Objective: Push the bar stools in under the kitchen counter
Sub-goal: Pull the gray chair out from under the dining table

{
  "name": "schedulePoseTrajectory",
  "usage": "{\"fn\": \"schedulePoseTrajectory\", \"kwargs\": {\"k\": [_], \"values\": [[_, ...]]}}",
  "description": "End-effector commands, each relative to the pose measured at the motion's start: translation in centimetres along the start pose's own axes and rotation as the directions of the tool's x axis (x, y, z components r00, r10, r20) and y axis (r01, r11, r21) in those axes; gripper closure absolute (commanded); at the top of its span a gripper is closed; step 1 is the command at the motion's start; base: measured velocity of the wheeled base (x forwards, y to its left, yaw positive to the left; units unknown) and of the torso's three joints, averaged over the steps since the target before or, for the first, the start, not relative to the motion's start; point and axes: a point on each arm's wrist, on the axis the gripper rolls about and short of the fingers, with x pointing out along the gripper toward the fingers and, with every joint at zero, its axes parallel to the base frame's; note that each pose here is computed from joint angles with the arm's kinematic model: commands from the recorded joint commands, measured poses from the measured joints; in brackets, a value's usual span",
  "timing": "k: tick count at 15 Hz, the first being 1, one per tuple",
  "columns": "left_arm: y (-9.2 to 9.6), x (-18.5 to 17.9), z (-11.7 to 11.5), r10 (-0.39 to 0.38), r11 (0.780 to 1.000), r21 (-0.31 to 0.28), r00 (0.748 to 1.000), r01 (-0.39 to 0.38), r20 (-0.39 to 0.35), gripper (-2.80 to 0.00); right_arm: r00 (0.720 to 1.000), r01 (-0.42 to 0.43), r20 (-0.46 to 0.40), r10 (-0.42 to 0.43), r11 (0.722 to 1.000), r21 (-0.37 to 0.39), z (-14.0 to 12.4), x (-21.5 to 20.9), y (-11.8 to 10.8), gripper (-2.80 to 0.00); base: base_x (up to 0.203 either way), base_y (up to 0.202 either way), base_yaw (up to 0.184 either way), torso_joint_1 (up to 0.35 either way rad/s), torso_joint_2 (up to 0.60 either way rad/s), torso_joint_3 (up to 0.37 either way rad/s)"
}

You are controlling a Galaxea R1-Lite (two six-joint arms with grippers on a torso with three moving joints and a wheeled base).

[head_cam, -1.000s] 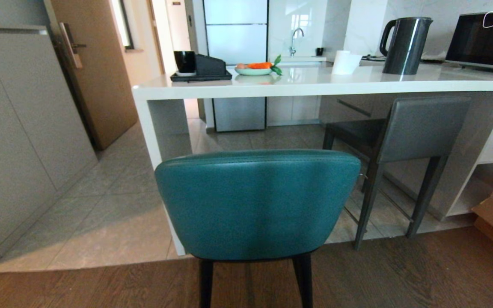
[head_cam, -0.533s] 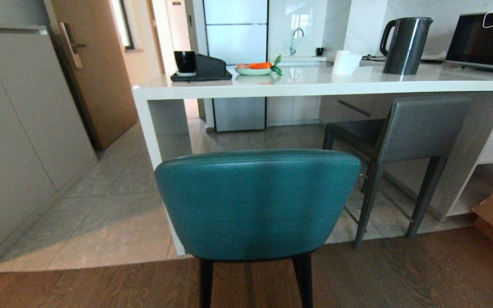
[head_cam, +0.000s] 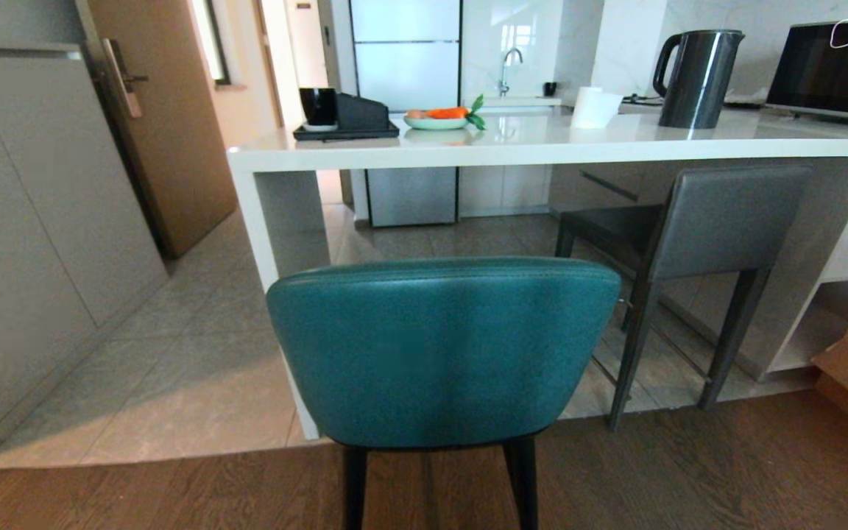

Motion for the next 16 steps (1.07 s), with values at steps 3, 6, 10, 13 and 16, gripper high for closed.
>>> {"fn": "schedulePoseTrajectory", "kwargs": {"k": [3,6,10,13,16], "values": [[0.07,0.04,-0.14,0.029,0.994,-0.105,1.0,-0.029,-0.006,0.0,1.0,0.007,-0.005,-0.007,1.0,0.006,-0.13,0.04,-0.01,0.0,0.0,0.0,0.0,0.0,0.0,0.0],[0.16,0.05,-0.22,0.063,0.986,-0.152,0.998,-0.064,-0.01,0.0,1.0,0.011,-0.002,-0.011,1.0,0.014,-0.12,0.03,-0.02,0.0,0.0,0.0,0.0,0.0,0.0,0.0],[0.07,-0.01,0.03,0.034,0.996,0.081,0.999,-0.034,-0.002,0.0,1.0,0.011,-0.002,-0.011,1.0,0.014,-0.12,0.03,-0.02,0.0,0.0,0.0,0.0,0.0,0.0,0.0],[0.09,0.02,-0.53,0.024,0.96,0.28,0.999,-0.01,-0.047,0.0,1.0,0.011,-0.002,-0.011,1.0,0.014,-0.12,0.03,-0.02,0.0,0.0,0.0,0.0,0.0,0.0,0.0],[0.12,0.04,-0.62,0.037,0.994,0.108,0.998,-0.032,-0.05,0.0,1.0,0.012,-0.003,-0.012,1.0,0.015,-0.12,0.04,-0.02,0.0,0.0,0.0,0.0,0.0,0.0,0.0]]}}
